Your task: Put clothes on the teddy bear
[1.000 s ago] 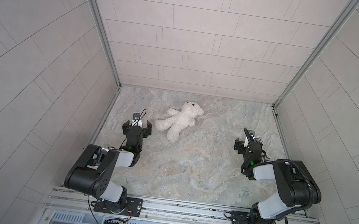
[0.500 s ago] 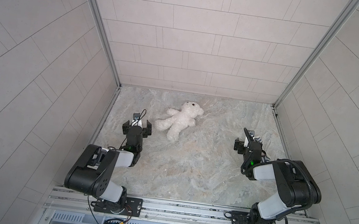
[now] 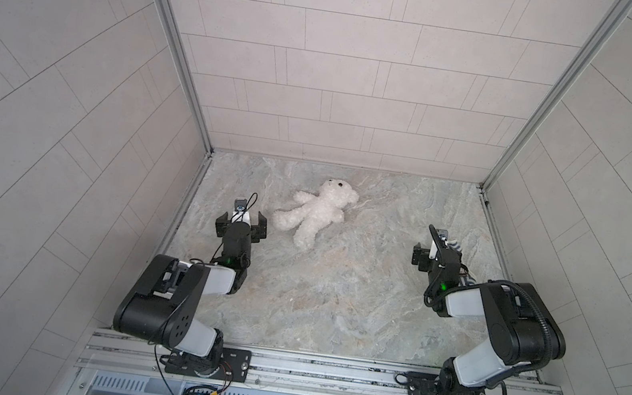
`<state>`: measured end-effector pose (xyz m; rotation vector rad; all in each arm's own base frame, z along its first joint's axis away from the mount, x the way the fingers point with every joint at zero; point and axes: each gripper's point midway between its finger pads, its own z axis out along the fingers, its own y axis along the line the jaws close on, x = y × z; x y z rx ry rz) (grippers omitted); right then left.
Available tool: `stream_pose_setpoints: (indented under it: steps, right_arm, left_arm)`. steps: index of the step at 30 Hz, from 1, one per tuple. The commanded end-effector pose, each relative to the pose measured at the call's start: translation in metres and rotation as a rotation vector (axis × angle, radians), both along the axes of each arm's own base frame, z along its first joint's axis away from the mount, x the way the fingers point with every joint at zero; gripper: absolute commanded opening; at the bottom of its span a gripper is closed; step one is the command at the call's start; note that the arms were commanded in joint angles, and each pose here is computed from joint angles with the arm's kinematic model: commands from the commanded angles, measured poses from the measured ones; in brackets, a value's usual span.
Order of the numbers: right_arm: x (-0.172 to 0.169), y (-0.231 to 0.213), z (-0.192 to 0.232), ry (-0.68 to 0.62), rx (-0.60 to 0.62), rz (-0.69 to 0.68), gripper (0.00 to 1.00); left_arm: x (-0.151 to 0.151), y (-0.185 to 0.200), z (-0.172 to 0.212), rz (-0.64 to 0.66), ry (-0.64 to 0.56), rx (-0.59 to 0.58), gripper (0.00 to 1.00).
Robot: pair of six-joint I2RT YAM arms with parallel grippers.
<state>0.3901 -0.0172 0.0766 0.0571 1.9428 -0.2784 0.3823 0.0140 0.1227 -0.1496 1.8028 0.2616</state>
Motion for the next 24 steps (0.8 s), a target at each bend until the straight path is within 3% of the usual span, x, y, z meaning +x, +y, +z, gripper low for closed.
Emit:
stream_pose_setpoints:
  steps: [1,12,24]
  right_arm:
    - [0.004,-0.001,0.013,-0.036,-0.009,0.001,1.0]
    - [-0.007,0.004,0.044,-0.056,-0.02,0.017,0.99]
    - [-0.012,0.013,0.068,-0.038,0.043,0.047,0.99]
  left_arm:
    - [0.002,0.002,0.005,0.003,-0.018,-0.007,1.0]
    - [-0.002,0.007,0.024,0.037,0.012,-0.011,1.0]
    - [-0.007,-0.005,0.048,-0.014,0.033,-0.056,1.0]
